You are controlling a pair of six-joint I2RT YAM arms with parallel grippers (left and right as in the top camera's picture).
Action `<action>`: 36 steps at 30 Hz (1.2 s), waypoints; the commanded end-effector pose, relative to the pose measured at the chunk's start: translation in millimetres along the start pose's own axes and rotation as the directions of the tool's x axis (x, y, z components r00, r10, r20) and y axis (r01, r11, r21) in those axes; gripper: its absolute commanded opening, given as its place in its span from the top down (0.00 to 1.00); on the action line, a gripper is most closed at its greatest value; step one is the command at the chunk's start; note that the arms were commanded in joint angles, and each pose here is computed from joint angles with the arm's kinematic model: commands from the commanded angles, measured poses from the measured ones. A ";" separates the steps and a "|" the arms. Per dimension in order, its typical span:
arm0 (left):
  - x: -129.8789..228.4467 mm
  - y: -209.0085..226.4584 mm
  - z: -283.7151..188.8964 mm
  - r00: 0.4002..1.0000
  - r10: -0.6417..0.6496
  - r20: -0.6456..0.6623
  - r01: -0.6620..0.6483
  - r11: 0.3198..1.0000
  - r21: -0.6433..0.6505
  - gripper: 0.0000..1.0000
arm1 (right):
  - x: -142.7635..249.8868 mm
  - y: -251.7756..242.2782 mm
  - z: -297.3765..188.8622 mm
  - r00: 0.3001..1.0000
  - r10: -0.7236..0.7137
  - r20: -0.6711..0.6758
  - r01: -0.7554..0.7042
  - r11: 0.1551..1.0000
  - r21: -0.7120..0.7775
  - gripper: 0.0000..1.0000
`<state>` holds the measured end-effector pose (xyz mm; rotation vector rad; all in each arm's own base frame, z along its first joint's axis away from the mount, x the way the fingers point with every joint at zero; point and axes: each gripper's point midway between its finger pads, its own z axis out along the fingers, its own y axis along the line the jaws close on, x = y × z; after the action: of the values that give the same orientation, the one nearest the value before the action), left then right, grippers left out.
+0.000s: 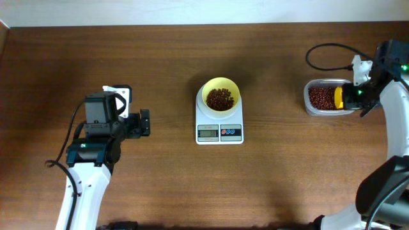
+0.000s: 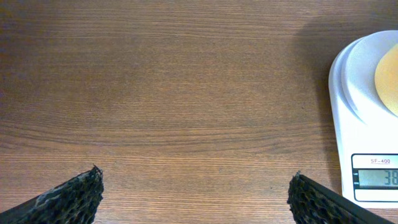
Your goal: Scoop item into bowl and weigh 50g on scale
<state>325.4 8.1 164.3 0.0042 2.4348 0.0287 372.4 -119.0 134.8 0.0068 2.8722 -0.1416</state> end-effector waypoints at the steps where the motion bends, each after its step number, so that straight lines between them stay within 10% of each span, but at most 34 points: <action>1: 1.6 2.7 1.9 1.000 0.011 -0.007 -0.012 1.000 -0.010 0.01 | -8.1 15.5 6.1 1.000 -0.027 0.012 0.028 0.998 -0.055 0.96; 15: 1.6 2.7 1.9 1.000 0.011 -0.007 -0.012 1.000 -0.010 0.01 | -2.8 22.5 4.9 0.989 0.147 0.004 -0.141 0.956 -0.257 0.96; 36: 1.6 2.7 1.9 1.000 0.011 -0.007 -0.012 1.000 -0.010 0.01 | 2.9 -11.3 -54.8 0.844 0.536 0.004 -0.352 0.560 -0.750 0.96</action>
<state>325.4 8.1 164.2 0.0047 2.4352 0.0289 345.1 -134.5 169.3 0.5728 2.4850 0.9078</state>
